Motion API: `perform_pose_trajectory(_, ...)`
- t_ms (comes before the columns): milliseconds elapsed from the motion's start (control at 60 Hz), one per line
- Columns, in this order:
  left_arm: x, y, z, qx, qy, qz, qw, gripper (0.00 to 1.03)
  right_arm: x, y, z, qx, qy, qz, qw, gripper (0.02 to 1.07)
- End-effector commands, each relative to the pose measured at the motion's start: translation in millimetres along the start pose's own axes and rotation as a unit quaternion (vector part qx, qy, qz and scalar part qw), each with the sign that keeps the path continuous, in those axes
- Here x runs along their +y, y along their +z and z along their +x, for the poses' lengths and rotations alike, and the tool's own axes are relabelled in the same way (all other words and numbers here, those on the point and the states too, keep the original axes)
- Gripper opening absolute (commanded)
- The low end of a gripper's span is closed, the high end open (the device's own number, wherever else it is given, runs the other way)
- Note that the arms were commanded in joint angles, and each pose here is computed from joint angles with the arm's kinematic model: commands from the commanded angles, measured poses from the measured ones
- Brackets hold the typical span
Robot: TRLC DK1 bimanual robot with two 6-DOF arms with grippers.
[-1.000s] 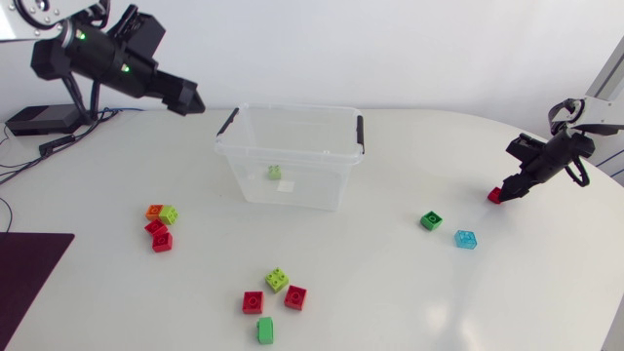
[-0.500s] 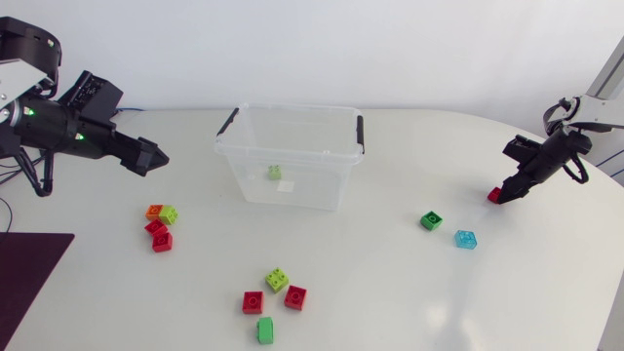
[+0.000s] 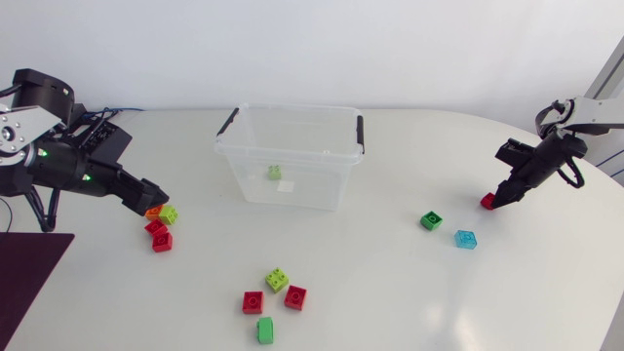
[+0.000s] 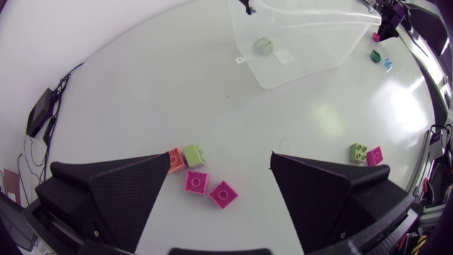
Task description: Pick up the duplo bricks and place them in the container
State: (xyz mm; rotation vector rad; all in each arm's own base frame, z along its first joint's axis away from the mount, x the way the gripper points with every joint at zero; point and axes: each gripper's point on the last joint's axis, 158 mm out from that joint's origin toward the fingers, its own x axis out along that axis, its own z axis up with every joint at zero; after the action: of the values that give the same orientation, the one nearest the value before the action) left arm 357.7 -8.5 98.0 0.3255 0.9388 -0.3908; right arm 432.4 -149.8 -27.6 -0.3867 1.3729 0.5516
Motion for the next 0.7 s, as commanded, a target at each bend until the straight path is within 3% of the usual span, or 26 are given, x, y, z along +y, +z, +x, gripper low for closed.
perform_pose_trajectory(0, 0.6, -18.0, 8.5, 0.017, -0.007, 0.011, 1.000, 0.99, 15.6, 5.4, -26.3, -0.012, -0.015, -0.004, 1.000, 0.35)
perform_pose_trajectory(233, 14.7, -52.1, 33.6, 0.063, -0.007, -0.006, 0.998, 0.99, 63.0, 20.9, -99.4, -0.065, -0.048, -0.002, 0.997, 0.35)
perform_pose_trajectory(500, 25.0, -65.9, 82.0, 0.085, 0.014, -0.037, 0.996, 0.98, 178.0, 80.5, -193.3, -0.169, -0.075, -0.052, 0.981, 0.36)
perform_pose_trajectory(683, 59.1, -60.6, 93.8, 0.078, 0.050, -0.078, 0.993, 0.98, 239.5, 118.2, -219.8, -0.213, -0.060, -0.072, 0.973, 0.35)
